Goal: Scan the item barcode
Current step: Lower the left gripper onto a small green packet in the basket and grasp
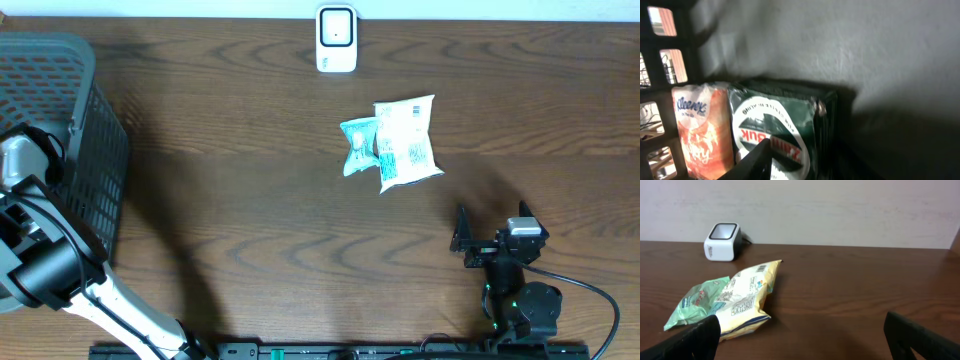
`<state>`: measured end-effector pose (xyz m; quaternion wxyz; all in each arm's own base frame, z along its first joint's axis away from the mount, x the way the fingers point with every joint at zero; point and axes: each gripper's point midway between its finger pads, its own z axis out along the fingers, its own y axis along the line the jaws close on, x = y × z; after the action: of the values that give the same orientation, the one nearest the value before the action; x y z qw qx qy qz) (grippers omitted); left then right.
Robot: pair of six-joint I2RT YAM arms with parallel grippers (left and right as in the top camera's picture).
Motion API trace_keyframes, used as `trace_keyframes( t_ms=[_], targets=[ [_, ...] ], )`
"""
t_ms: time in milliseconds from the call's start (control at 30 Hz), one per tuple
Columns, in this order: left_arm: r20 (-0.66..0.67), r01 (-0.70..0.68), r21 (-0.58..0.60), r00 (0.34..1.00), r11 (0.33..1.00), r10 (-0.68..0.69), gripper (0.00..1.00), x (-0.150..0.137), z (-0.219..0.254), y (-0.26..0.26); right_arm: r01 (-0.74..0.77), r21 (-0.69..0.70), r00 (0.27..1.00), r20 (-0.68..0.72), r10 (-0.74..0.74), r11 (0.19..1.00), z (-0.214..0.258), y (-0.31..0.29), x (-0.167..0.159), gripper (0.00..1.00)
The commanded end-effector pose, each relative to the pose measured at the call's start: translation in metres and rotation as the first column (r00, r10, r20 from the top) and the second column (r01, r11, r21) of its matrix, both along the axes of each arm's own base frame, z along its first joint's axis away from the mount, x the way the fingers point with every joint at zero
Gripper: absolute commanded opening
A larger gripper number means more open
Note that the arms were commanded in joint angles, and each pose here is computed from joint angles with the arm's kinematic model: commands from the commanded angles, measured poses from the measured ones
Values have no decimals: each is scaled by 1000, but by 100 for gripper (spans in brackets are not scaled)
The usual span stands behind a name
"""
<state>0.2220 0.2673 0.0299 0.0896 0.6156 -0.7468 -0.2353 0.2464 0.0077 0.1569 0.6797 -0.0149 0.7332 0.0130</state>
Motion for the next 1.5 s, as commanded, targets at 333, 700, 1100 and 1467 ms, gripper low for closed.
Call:
trace_keyframes(
  t_ms=[333, 700, 1100, 1467],
  targets=[
    [294, -32, 57, 956, 998, 14, 64, 22, 77, -8, -8, 17, 1000, -1, 8, 1000, -1, 2, 0, 99],
    [279, -127, 154, 957, 980, 80, 73, 4, 91, -3, -8, 17, 1000, -1, 8, 1000, 0, 2, 0, 99],
    [228, -100, -92, 966, 991, 118, 70, -14, 45, -54, -8, 17, 1000, -1, 8, 1000, 0, 2, 0, 99],
    [343, -91, -130, 930, 987, 131, 70, 10, 21, -57, -8, 17, 1000, -1, 8, 1000, 0, 2, 0, 99]
  ],
)
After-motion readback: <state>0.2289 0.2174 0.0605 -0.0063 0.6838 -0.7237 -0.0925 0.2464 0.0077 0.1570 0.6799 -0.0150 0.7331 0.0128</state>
